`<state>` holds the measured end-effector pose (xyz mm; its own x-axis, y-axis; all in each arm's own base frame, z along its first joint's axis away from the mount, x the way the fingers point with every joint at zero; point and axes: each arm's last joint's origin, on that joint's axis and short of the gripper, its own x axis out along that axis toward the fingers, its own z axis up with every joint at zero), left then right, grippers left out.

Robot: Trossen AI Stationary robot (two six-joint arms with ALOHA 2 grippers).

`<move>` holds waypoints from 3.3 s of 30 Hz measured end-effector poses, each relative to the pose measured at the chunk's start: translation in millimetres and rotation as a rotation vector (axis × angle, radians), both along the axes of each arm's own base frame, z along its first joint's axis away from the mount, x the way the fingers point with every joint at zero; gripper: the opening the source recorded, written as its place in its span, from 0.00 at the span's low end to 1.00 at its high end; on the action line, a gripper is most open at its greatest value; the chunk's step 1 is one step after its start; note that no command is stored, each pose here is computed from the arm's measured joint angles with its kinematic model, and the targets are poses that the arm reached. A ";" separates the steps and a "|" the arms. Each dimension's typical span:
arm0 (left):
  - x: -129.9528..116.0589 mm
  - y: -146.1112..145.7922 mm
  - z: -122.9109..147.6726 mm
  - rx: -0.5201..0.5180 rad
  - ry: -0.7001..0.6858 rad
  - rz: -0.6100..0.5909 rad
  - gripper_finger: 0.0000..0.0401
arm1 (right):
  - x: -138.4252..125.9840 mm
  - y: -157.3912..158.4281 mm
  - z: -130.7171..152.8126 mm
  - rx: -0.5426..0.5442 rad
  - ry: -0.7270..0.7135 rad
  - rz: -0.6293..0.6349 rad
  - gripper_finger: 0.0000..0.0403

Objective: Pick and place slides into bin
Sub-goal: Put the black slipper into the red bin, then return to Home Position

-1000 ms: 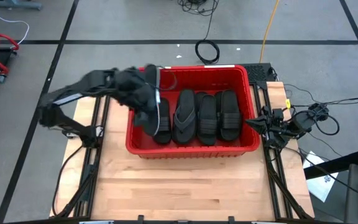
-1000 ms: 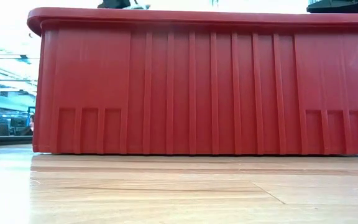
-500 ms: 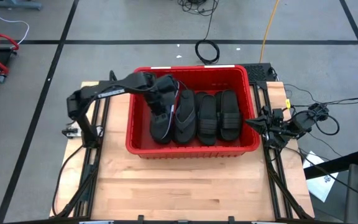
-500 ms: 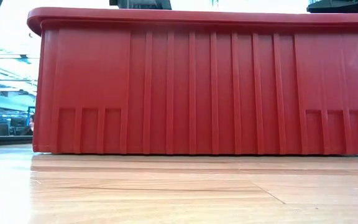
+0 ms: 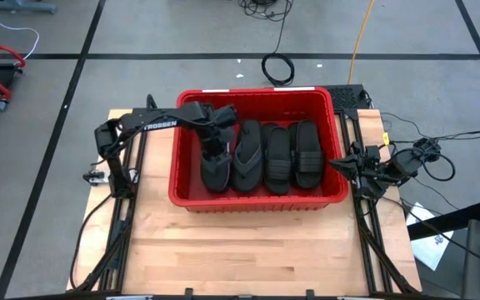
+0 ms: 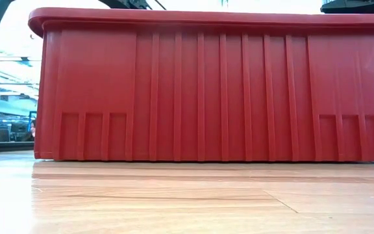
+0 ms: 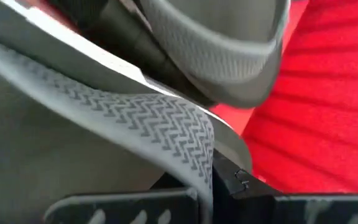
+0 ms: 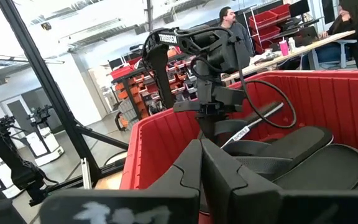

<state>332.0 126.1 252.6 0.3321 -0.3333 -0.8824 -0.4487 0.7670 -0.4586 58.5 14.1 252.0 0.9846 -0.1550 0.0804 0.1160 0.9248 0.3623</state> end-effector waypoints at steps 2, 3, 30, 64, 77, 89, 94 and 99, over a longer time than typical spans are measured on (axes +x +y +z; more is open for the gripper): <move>3.1 1.2 0.1 -0.011 -0.022 0.037 0.00 | 0.0 0.0 0.0 -0.004 0.001 -0.001 0.00; 4.7 1.6 0.7 -0.019 -0.037 0.050 0.00 | 0.0 0.0 0.0 -0.004 0.001 -0.001 0.00; -4.3 -9.8 -45.5 -0.003 0.025 0.034 0.03 | 0.0 0.0 0.1 -0.004 0.000 0.000 0.00; -50.9 -51.3 89.4 0.325 -0.564 -0.136 0.58 | -0.3 -0.2 2.3 -0.022 -0.016 -0.002 0.00; -77.6 -107.6 148.4 0.590 -1.021 -0.517 0.11 | -6.9 -4.1 29.1 -0.232 -0.215 -0.081 0.00; -124.5 -176.1 106.0 0.559 -1.129 -0.334 0.00 | 0.8 2.4 27.1 -0.389 -0.170 -0.031 0.00; -132.6 -179.6 50.6 0.491 -1.403 -0.128 0.00 | 3.1 3.3 23.4 -0.358 -0.131 -0.032 0.00; -151.4 -169.9 24.9 0.549 -1.438 -0.053 0.00 | 0.9 1.7 15.3 -0.325 -0.077 -0.013 0.00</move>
